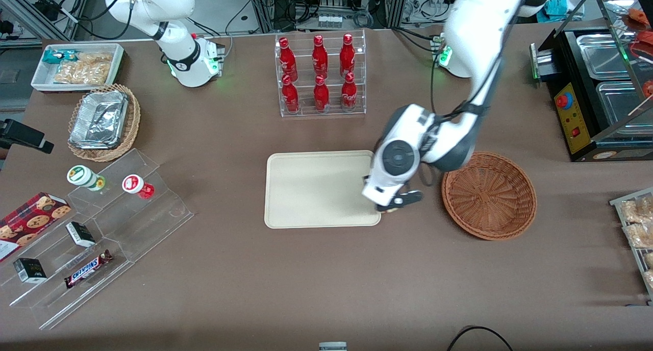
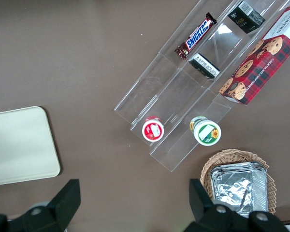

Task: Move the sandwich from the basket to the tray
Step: 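Lift the sandwich with the left gripper and carry it over the beige tray, then lower the sandwich onto the tray and open the left gripper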

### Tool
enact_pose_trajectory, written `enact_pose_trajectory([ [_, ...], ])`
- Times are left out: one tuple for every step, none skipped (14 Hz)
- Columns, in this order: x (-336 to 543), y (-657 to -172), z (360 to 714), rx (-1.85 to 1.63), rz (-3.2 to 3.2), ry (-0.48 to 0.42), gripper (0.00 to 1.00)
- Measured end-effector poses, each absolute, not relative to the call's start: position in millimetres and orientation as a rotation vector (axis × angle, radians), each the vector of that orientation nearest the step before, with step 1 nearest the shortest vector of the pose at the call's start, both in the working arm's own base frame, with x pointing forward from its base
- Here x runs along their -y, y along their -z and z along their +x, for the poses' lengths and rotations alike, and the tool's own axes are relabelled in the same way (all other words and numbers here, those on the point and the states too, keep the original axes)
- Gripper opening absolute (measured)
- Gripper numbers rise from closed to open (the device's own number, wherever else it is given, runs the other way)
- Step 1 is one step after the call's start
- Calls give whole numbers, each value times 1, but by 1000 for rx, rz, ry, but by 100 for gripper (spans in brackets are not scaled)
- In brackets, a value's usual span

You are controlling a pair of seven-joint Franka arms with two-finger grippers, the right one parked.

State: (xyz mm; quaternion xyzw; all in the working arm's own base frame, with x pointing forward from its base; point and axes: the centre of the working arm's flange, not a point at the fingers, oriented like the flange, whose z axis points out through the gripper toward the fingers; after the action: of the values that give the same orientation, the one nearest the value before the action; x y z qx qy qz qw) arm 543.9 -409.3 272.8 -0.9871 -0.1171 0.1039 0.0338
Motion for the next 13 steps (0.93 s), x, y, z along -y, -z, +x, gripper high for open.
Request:
enact_pose_trajectory([
  [435,-266,536,349,-3043,-307,16],
  [459,-263,528,330,-3052,-294,16],
  [479,-260,522,310,-3061,-282,16],
  [494,-259,517,291,-3072,-272,16],
  [506,-257,514,270,-3081,-270,16],
  [514,-252,511,254,-3086,-270,16],
  [520,-246,510,244,-3096,-262,16],
  [524,-239,510,240,-3109,-249,16],
  [527,-232,509,237,-3117,-242,16],
  [531,-223,506,231,-3121,-240,16],
  [535,-215,504,224,-3124,-237,17],
  [538,-211,502,226,-3126,-234,23],
  [540,-212,501,243,-3129,-228,31],
])
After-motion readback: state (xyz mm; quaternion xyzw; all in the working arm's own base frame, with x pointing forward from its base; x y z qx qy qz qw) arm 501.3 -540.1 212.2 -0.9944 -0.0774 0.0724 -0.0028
